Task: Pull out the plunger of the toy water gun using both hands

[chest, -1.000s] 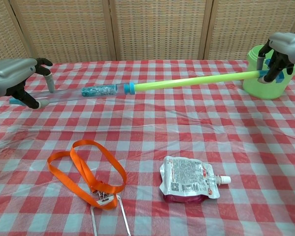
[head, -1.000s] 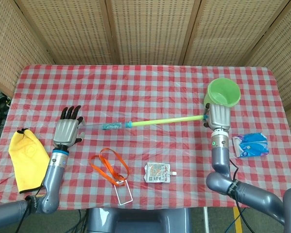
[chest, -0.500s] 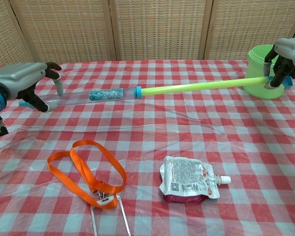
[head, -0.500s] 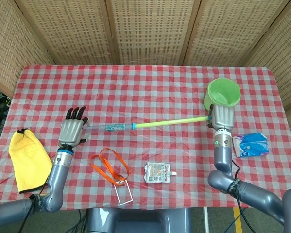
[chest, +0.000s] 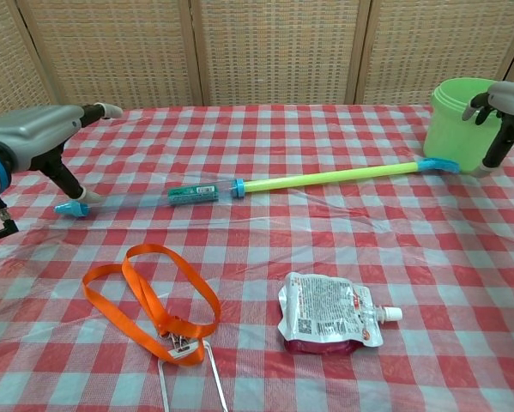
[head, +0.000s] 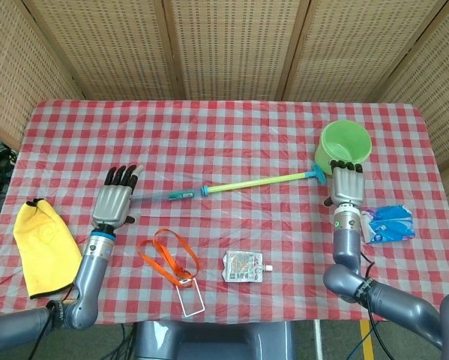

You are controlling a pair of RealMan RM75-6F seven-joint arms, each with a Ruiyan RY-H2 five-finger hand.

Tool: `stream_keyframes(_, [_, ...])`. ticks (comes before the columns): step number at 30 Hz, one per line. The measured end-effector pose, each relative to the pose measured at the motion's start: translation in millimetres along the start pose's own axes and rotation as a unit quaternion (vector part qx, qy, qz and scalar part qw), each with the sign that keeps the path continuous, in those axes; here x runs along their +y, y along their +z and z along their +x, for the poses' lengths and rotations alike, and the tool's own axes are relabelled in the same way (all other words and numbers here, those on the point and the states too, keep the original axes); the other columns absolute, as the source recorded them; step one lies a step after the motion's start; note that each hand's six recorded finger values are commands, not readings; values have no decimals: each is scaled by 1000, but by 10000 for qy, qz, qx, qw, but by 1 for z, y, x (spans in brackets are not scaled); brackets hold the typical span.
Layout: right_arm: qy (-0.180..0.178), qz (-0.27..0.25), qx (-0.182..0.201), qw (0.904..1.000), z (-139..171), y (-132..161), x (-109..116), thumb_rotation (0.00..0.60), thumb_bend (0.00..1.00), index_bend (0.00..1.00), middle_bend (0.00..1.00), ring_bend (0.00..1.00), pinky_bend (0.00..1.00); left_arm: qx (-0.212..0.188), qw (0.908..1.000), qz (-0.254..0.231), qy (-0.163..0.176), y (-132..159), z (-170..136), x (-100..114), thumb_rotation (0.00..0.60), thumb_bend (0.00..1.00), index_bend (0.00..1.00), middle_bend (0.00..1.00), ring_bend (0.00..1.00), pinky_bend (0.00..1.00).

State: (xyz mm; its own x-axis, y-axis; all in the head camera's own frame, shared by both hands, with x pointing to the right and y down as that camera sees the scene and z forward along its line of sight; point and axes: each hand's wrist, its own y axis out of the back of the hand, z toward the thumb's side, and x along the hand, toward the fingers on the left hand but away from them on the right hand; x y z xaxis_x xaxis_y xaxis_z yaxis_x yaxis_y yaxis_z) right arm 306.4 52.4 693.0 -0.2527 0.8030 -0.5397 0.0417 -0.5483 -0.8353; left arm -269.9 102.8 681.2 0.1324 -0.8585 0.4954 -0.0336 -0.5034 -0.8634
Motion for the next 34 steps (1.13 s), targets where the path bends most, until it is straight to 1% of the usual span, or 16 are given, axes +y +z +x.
stream_keyframes(4, [-115,-64,137,9998,5,2,4,600,285,184,54,48,86,-45,9999,-117,100,-2,-7,6,600,158,15,0,0,0])
stream_keyframes(7, [-279,-130,355,9989,13,6,9,600,268,175,15,8,57,-117,9994,-233,222,-5,-15,12,600,158,13,0,0,0])
stream_keyframes(9, [-430,-170,565,9973,20,9,13,600,247,139,1,0,42,-170,9989,-280,340,-8,-23,16,600,158,5,0,0,0])
stream_keyframes(11, [-582,-188,784,9950,28,11,16,600,206,78,0,0,17,-237,9981,-297,492,-13,-34,21,600,153,0,0,0,0])
stream_keyframes(12, [-691,-182,946,9930,34,12,18,600,182,46,0,0,5,-273,9976,-299,562,-15,-38,23,600,148,0,0,0,0])
stream_keyframes(14, [-844,-112,1183,9893,47,10,18,600,151,13,0,0,0,-343,9963,-303,724,-23,-53,27,600,139,0,0,0,0])
stream_keyframes(15, [-938,-36,1324,9868,56,7,17,600,144,4,0,0,0,-364,9959,-300,774,-27,-61,28,600,133,0,0,0,0])
stream_keyframes(18, [-1068,111,1597,9813,84,-6,8,600,131,0,0,0,0,-346,9950,-236,902,-49,-91,31,600,116,0,0,0,0])
stream_keyframes(23, [-1236,117,1908,9738,116,-24,1,600,117,0,0,0,0,-216,9941,39,1062,-74,-127,35,600,102,0,0,0,0])
stream_keyframes(28, [-1489,398,2184,9636,143,-47,-5,600,117,0,0,0,0,-158,9938,349,1048,-90,-163,31,600,100,0,0,0,0])
stream_keyframes(30, [-1511,501,2196,9625,153,-62,-8,600,117,0,0,0,0,-137,9938,393,1030,-96,-176,30,600,101,0,0,0,0])
stream_keyframes(34, [-1412,448,2148,9653,164,-83,-13,600,117,0,0,0,0,-22,9949,352,948,-107,-191,24,600,100,0,0,0,0])
